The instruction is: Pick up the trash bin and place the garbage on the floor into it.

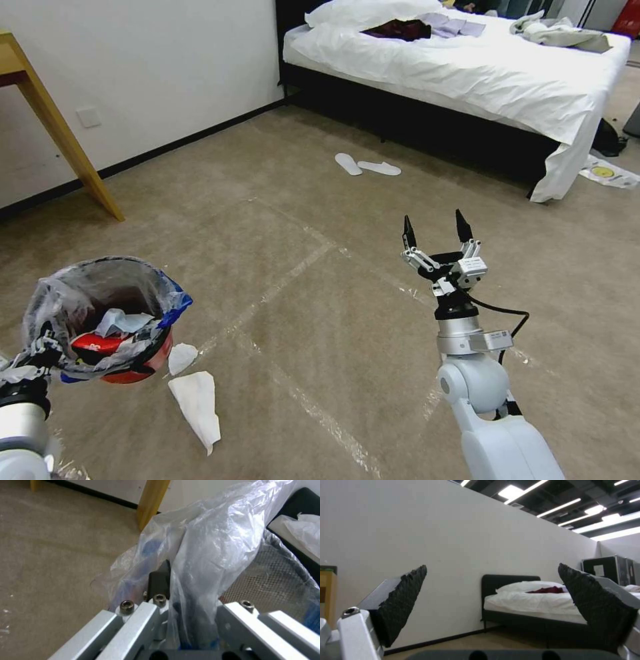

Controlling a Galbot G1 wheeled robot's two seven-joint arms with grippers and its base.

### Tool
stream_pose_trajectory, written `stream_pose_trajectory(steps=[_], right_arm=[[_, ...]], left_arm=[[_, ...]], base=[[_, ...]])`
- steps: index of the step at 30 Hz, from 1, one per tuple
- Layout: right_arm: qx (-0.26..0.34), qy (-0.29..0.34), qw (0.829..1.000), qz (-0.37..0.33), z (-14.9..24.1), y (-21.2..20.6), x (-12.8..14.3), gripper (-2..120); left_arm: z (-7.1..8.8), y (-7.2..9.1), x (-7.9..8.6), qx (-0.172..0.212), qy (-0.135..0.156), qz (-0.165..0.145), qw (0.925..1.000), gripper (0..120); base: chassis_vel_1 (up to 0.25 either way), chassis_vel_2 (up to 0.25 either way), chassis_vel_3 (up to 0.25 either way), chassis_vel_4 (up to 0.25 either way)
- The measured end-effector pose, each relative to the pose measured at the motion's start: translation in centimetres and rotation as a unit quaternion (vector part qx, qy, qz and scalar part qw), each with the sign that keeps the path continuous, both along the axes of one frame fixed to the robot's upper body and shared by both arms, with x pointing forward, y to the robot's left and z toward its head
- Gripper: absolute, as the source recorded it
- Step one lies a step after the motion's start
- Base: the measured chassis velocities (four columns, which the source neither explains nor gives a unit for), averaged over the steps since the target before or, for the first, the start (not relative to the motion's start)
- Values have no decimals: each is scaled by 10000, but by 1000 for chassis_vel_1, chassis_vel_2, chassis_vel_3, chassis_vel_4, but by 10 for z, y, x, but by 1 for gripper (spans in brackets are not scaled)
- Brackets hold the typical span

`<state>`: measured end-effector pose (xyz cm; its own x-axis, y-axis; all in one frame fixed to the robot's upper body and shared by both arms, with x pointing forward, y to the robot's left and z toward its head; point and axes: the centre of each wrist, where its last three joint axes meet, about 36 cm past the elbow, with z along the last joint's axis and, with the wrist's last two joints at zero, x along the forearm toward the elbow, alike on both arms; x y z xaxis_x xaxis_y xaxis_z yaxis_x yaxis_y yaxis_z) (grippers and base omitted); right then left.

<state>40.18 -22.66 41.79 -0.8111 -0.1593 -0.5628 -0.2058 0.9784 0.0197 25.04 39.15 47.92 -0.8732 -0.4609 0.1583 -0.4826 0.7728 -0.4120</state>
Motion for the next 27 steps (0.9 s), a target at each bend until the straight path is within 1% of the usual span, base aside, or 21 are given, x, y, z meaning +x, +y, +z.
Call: stream_pose_trajectory(steps=[14,27], right_arm=[[-12,-19,10000,23,1,2,2,100],[-36,-5,9999,114,3,6,3,100]], left_arm=[[-1,2,-1,-7,13,24,10000,4],[2,3,-3,18,8,54,10000,4]], base=[[-114,119,103,-124],[-129,129,134,-129]])
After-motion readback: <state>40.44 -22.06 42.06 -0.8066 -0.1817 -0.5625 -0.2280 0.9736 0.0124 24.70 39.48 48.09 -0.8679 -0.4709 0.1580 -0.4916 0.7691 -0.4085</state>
